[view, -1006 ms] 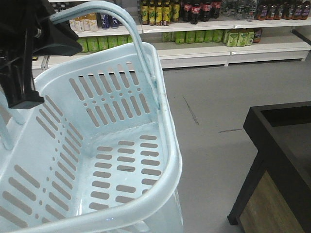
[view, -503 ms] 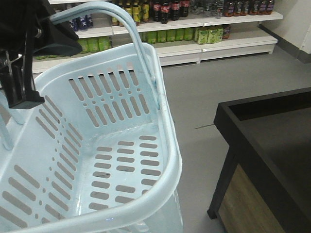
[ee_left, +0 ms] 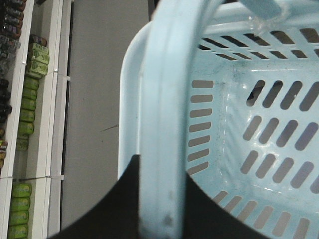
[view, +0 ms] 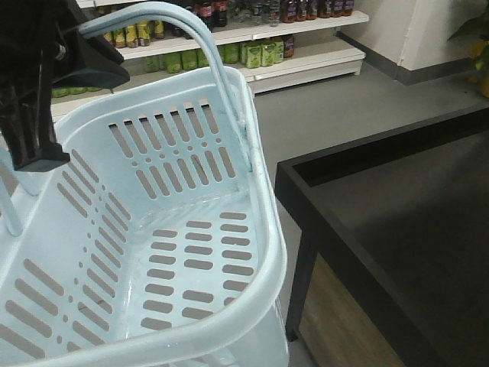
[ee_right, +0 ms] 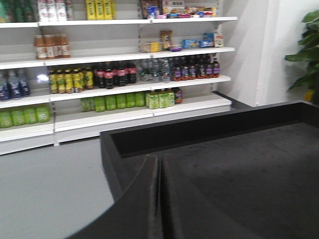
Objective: Pick three apples into basket with both arms
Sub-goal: 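Turn the base toward the table with apples and oranges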
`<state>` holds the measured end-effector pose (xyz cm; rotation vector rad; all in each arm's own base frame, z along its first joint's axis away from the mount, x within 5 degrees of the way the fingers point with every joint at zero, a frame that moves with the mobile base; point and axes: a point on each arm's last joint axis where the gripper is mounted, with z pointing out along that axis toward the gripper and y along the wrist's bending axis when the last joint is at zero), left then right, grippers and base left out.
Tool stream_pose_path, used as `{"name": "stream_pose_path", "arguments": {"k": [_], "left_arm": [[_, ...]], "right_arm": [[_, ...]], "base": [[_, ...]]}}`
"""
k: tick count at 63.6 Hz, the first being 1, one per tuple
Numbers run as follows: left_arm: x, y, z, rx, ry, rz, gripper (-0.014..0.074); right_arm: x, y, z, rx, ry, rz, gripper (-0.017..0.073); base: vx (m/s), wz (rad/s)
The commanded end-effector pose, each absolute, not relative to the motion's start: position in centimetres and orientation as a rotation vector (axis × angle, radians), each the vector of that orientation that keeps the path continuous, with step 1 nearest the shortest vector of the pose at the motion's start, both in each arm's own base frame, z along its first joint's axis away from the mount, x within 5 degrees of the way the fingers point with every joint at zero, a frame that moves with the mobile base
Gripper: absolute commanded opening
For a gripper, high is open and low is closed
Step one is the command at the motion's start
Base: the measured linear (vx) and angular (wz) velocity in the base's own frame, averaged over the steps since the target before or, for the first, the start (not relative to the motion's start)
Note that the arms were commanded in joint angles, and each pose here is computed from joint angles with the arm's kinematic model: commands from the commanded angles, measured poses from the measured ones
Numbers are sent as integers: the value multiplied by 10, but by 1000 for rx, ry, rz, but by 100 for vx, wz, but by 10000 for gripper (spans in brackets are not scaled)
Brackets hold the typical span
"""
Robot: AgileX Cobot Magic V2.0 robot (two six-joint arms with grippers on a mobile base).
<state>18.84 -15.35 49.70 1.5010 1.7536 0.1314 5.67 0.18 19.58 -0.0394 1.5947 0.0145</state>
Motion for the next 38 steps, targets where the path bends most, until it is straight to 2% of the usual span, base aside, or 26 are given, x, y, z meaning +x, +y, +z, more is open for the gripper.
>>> {"name": "stream_pose_path", "arguments": {"k": [1,38], "left_arm": [[180,-147,515,1422,1678,118,-6],[180,-147,515,1422,1678,118,-6]], "right_arm": [[56,2,199,-41,1520,6,-8],[56,2,199,-41,1520,6,-8]], "base": [[6,-31],[6,-33]]}}
